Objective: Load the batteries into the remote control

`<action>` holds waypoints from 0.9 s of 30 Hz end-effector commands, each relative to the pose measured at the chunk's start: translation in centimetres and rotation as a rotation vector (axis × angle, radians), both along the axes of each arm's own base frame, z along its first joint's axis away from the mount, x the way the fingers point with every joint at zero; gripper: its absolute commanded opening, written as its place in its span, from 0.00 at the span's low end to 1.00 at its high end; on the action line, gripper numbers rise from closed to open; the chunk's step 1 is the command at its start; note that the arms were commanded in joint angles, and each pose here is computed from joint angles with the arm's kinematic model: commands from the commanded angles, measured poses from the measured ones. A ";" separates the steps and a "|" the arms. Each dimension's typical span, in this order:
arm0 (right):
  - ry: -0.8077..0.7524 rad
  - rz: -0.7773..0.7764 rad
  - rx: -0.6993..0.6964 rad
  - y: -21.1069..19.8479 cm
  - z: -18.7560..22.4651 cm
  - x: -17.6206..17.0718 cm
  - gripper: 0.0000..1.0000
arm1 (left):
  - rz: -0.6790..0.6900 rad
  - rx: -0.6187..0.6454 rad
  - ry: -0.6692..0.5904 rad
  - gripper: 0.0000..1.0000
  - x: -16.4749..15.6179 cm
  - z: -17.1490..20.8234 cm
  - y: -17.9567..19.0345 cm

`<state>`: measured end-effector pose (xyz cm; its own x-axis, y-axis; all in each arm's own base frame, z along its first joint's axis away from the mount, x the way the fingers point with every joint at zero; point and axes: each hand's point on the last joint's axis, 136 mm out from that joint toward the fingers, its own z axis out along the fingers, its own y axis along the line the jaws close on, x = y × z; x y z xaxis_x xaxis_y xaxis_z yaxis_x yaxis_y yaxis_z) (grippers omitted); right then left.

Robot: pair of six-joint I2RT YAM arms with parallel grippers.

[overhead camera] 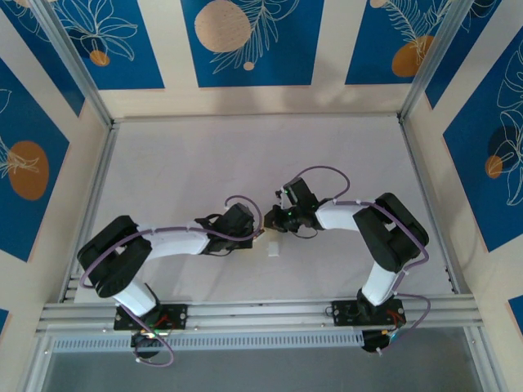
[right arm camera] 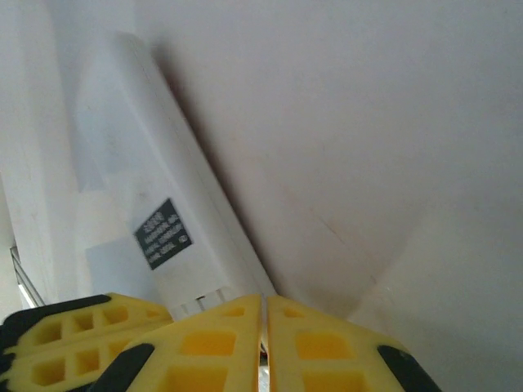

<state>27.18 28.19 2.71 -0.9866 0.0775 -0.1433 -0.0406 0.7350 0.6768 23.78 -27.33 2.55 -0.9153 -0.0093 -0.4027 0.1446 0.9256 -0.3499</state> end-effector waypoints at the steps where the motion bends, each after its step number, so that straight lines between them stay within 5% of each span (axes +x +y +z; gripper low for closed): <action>1: 0.030 0.016 -0.022 -0.4 -0.4 -1.1 0.13 | 0.018 -0.015 0.005 0.00 0.2 -0.2 0.1; 21: -0.039 -0.004 -0.002 -1.4 2.2 0.2 0.18 | 0.031 -0.007 -0.004 0.03 0.1 1.3 0.8; 25: -0.060 -0.022 -0.010 -2.0 2.4 0.3 0.21 | 0.055 0.012 0.023 0.11 0.1 2.2 1.0; 27: -0.066 -0.036 -0.015 -2.2 2.3 0.3 0.24 | 0.083 0.003 0.054 0.31 -0.1 2.5 0.9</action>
<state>28.09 26.83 5.54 -0.9714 0.1066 -0.2121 -0.0687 0.7291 0.6810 23.50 -26.79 3.77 -0.9244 -0.0323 -0.3801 0.1101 0.9314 -0.3470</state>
